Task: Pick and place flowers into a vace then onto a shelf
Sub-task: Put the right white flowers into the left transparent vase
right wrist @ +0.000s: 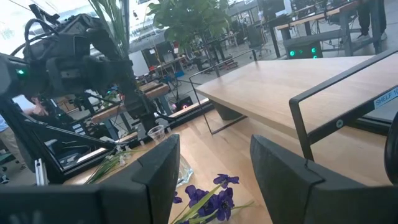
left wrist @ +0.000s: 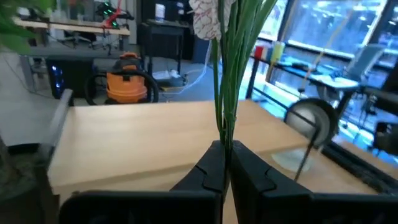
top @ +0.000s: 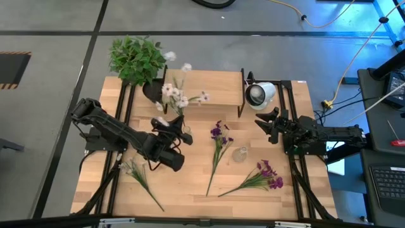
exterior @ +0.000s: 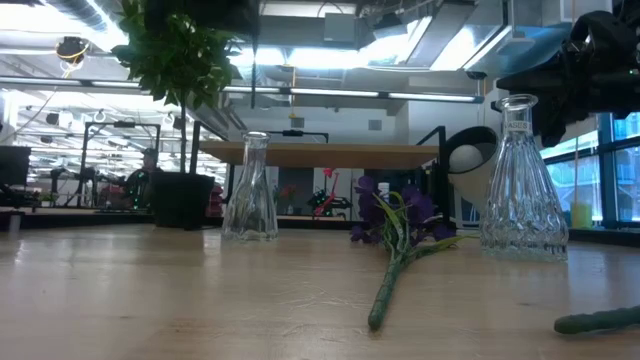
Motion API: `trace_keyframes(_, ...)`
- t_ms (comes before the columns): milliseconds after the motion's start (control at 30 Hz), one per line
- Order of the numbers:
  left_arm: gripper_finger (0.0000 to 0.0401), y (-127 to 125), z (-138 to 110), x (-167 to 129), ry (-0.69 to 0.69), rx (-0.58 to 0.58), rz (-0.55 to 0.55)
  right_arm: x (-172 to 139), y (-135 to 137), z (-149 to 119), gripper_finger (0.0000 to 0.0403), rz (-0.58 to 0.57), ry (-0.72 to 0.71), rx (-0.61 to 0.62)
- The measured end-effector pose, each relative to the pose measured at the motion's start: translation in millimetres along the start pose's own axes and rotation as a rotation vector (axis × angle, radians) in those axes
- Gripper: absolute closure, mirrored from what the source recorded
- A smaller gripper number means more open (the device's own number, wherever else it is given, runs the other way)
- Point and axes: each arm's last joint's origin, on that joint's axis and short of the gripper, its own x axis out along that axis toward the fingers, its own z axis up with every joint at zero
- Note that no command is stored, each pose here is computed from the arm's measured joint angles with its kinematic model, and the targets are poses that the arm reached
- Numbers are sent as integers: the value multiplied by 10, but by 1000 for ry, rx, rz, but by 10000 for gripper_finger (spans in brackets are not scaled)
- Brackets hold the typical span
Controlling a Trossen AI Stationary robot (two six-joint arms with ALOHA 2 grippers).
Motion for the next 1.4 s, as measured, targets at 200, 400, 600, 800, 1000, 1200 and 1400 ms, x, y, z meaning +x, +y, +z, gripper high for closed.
trace_keyframes(200,395,-46,-75,75,16,19,-5,0,0,0,205,0,0,1)
trace_keyframes(400,395,-56,-157,119,45,33,-7,0,0,0,205,0,0,5)
trace_keyframes(600,395,-95,-313,139,44,44,2,0,0,0,205,0,0,5)
trace_keyframes(800,395,-131,-491,153,40,54,11,0,0,0,205,0,0,5)
trace_keyframes(1000,395,-140,-580,157,44,49,14,0,0,0,205,0,0,6)
trace_keyframes(1200,394,-115,-593,137,67,90,8,0,0,0,205,0,0,6)
trace_keyframes(1400,394,-101,-603,98,72,92,0,0,0,0,205,0,0,6)
